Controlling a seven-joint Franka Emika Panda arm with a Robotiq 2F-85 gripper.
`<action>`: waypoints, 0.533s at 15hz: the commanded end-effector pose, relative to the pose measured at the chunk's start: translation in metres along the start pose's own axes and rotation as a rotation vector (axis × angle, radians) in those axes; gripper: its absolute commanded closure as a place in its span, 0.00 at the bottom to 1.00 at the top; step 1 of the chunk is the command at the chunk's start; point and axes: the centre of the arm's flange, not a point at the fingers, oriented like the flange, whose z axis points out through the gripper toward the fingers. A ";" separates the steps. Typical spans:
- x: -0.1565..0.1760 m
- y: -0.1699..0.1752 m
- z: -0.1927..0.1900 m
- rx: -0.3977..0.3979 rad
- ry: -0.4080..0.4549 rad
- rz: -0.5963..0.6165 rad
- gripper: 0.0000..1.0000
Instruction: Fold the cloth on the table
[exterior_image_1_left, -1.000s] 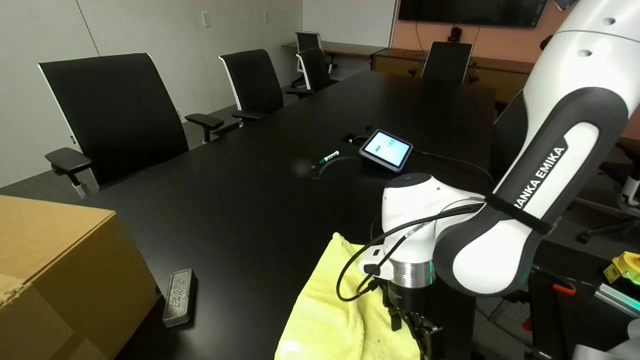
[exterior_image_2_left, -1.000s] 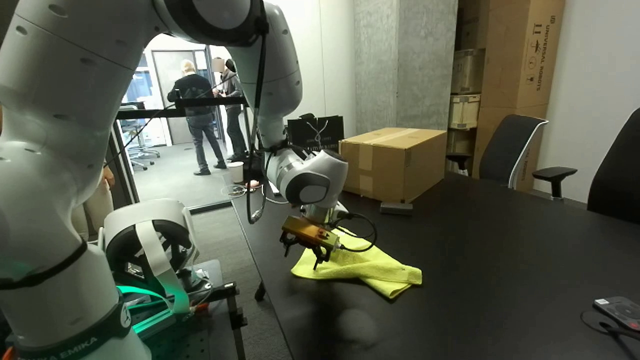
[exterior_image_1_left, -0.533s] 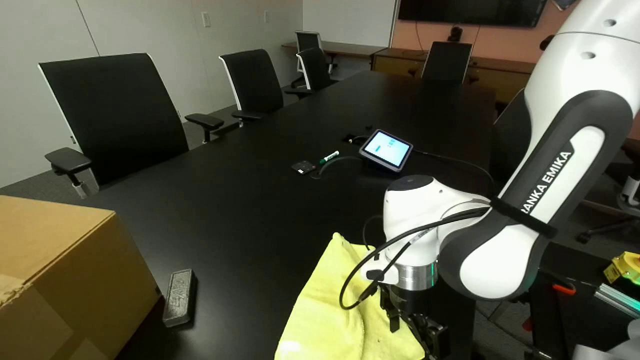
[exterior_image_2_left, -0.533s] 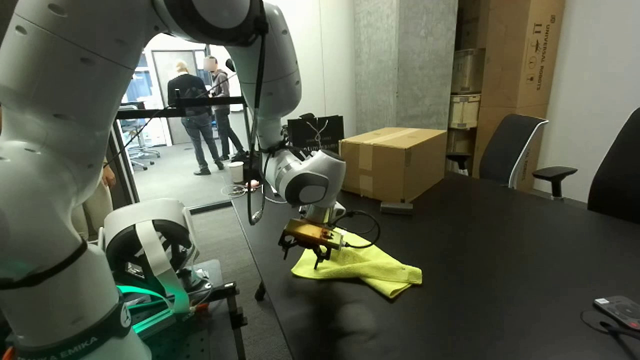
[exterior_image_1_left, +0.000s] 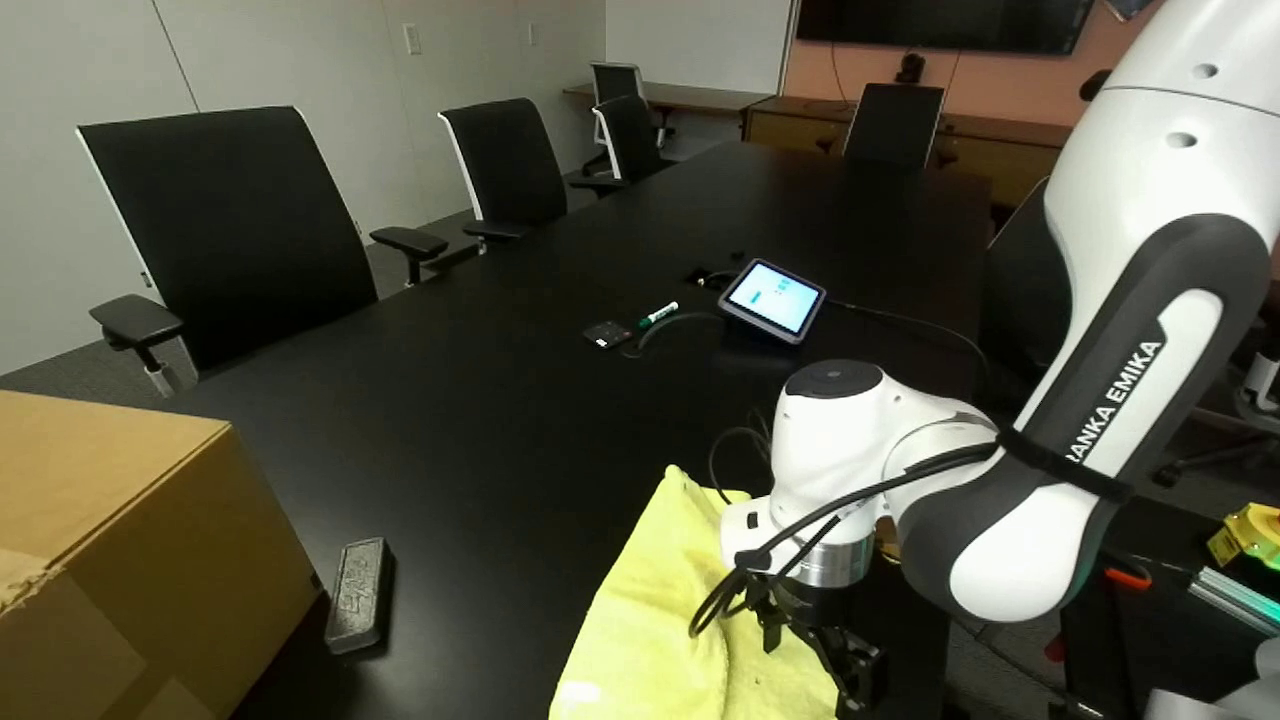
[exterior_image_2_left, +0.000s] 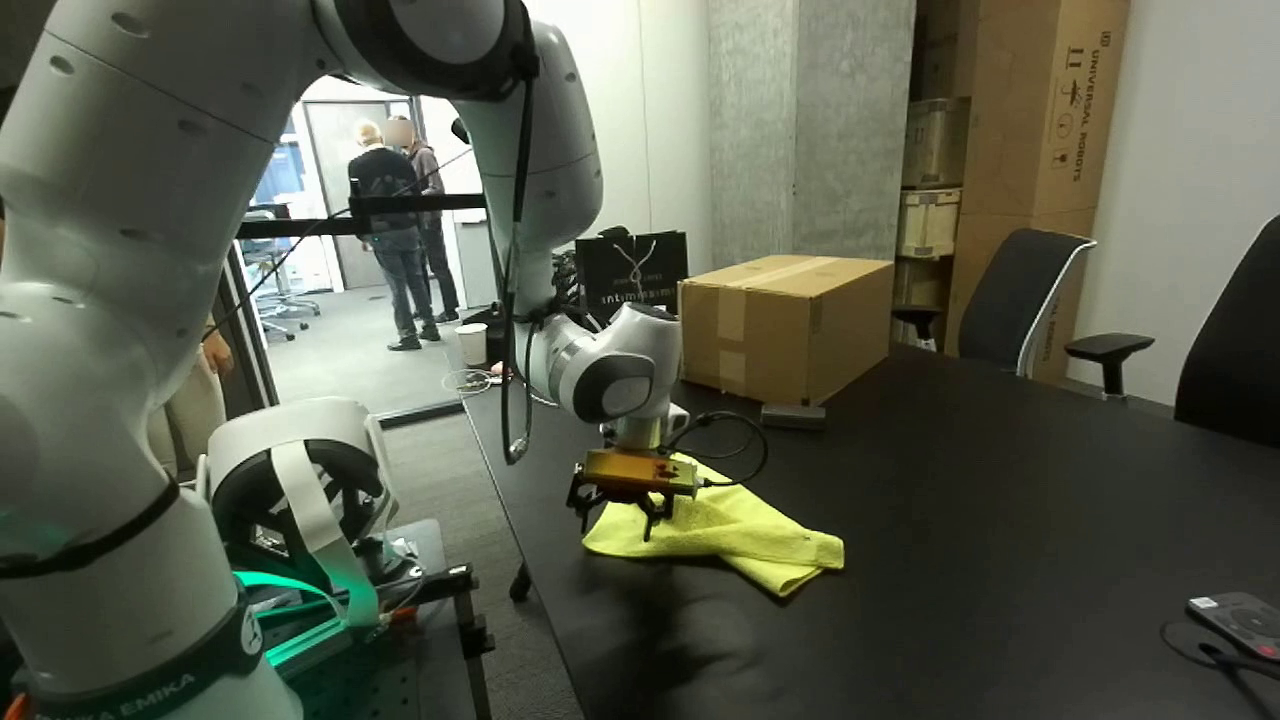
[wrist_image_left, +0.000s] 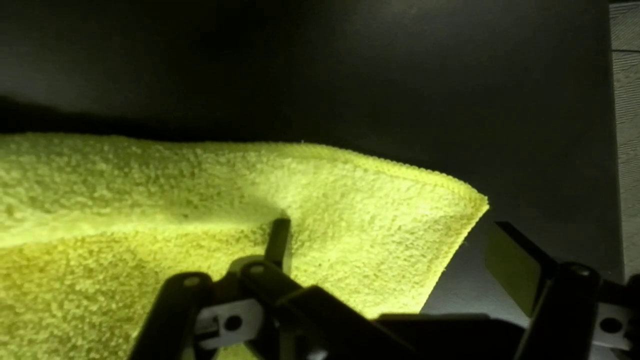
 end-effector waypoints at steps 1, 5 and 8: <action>-0.004 -0.007 0.008 -0.010 -0.011 -0.042 0.00; -0.002 -0.010 0.012 0.009 -0.014 -0.051 0.00; -0.001 -0.011 0.014 0.026 -0.012 -0.037 0.00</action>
